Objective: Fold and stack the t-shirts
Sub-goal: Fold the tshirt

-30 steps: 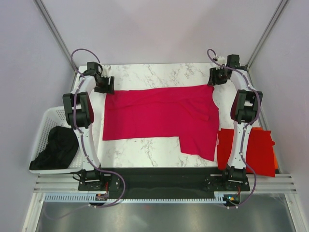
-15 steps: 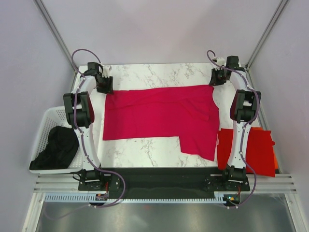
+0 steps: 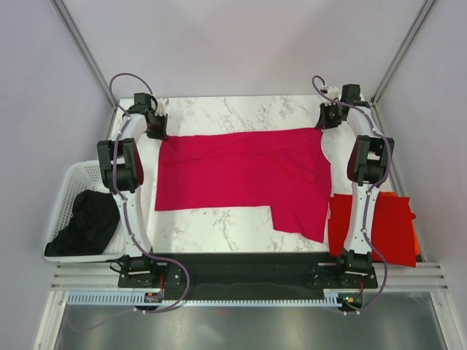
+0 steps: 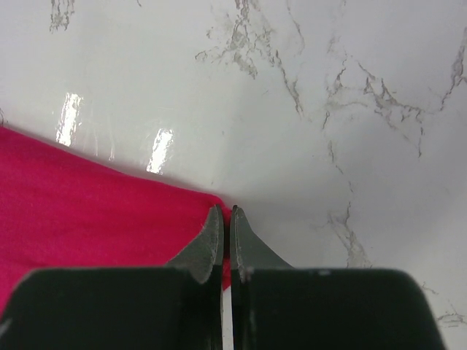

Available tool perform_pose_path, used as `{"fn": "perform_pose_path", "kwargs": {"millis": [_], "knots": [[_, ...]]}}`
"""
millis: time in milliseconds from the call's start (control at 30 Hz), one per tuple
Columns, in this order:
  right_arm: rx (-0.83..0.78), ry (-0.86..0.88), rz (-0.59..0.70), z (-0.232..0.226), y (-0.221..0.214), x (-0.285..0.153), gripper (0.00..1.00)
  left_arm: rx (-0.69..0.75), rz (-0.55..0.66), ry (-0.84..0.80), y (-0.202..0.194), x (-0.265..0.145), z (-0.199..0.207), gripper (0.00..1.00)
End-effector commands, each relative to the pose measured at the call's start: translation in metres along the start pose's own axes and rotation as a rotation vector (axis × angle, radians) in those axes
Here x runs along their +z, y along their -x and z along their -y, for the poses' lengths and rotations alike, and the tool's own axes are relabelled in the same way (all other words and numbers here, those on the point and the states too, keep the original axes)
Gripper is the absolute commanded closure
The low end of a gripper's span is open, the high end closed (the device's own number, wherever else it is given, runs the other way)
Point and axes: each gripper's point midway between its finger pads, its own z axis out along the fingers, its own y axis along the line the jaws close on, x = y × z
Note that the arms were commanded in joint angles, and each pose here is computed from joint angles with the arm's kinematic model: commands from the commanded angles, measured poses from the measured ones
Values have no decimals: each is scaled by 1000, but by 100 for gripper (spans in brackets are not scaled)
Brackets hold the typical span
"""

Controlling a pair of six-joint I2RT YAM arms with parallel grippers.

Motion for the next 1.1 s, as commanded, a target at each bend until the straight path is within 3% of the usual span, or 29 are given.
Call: {"fn": "perform_pose_path", "kwargs": {"millis": [0, 167, 333, 500, 533, 600, 633, 867, 967, 1067], "knots": [[-98, -43, 153, -5, 69, -49, 100, 35, 166, 57, 60, -47, -3, 98], [-187, -77, 322, -27, 136, -125, 100, 76, 422, 71, 137, -148, 13, 98], [-268, -100, 456, -66, 174, -220, 100, 92, 563, 105, 159, -230, 24, 98], [-360, -89, 554, -119, 169, -308, 100, 112, 641, 100, 145, -292, 45, 98], [-372, -93, 567, -126, 167, -320, 100, 122, 692, 110, 145, -321, 52, 98], [-398, -110, 612, -145, 161, -357, 100, 107, 698, 126, 131, -333, 51, 98], [-407, -109, 629, -154, 158, -369, 100, 120, 753, 136, 129, -363, 59, 98], [-512, -192, 809, -223, 120, -494, 100, 198, 921, 215, 84, -458, 86, 98], [-543, -251, 875, -239, 108, -532, 100, 230, 980, 233, 68, -486, 96, 98], [-550, -269, 895, -244, 103, -544, 100, 244, 980, 244, 59, -487, 97, 98]]}}
